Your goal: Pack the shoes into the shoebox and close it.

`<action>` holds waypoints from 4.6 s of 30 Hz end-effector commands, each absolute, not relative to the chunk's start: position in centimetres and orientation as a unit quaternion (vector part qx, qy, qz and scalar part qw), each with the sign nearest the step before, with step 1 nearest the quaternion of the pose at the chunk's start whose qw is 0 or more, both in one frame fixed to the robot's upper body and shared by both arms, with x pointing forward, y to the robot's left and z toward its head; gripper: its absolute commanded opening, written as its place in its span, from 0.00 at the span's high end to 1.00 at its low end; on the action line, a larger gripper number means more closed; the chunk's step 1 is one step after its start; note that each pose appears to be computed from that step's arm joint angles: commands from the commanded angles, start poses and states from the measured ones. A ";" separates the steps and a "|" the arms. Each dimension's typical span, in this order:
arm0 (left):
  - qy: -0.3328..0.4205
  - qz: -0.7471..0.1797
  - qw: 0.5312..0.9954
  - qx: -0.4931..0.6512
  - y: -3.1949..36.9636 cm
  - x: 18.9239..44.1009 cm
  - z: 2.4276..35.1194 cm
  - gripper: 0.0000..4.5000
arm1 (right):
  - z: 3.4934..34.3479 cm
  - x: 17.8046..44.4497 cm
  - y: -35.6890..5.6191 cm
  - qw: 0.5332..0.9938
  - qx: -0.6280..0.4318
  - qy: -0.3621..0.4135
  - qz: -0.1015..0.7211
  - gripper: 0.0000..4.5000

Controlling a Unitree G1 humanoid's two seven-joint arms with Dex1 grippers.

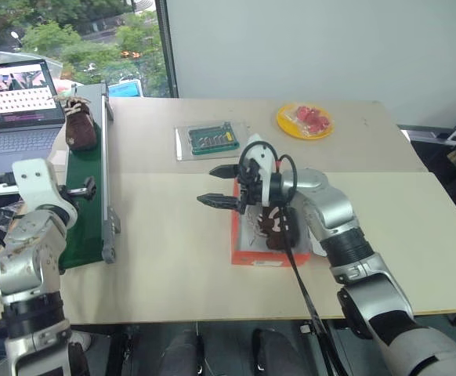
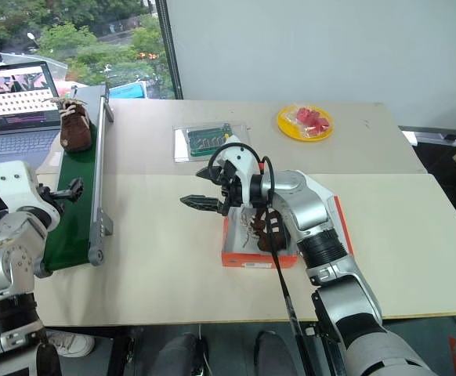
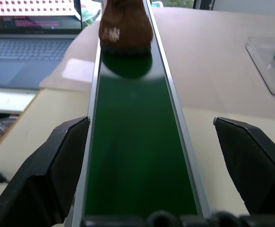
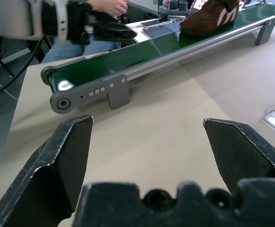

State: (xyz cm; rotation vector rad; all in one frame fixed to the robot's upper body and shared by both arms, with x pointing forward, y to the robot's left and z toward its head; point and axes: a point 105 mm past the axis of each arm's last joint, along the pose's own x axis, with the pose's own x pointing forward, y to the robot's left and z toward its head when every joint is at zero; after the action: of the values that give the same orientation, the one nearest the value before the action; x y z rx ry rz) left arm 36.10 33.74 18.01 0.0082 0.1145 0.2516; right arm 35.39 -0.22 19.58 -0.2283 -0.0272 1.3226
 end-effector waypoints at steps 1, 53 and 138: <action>0.042 0.128 0.991 0.013 35.3 37.8 19.9 0.00 | 21.0 35.0 0.1 0.778 -0.131 -0.048 0.612 0.02; -0.224 -0.366 0.900 -0.075 8.3 39.2 32.3 0.99 | 32.8 41.0 -9.8 0.852 0.346 -0.071 0.387 0.00; -0.050 -0.338 0.939 -0.030 15.8 36.9 25.0 0.32 | 23.7 36.9 -9.4 0.838 0.201 0.300 0.410 0.93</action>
State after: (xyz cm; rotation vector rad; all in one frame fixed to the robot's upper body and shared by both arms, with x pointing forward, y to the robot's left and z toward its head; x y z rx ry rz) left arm 37.45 15.81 23.65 -0.0776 -0.0491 -0.6861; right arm 37.32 -10.06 20.49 0.4090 0.7305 0.7802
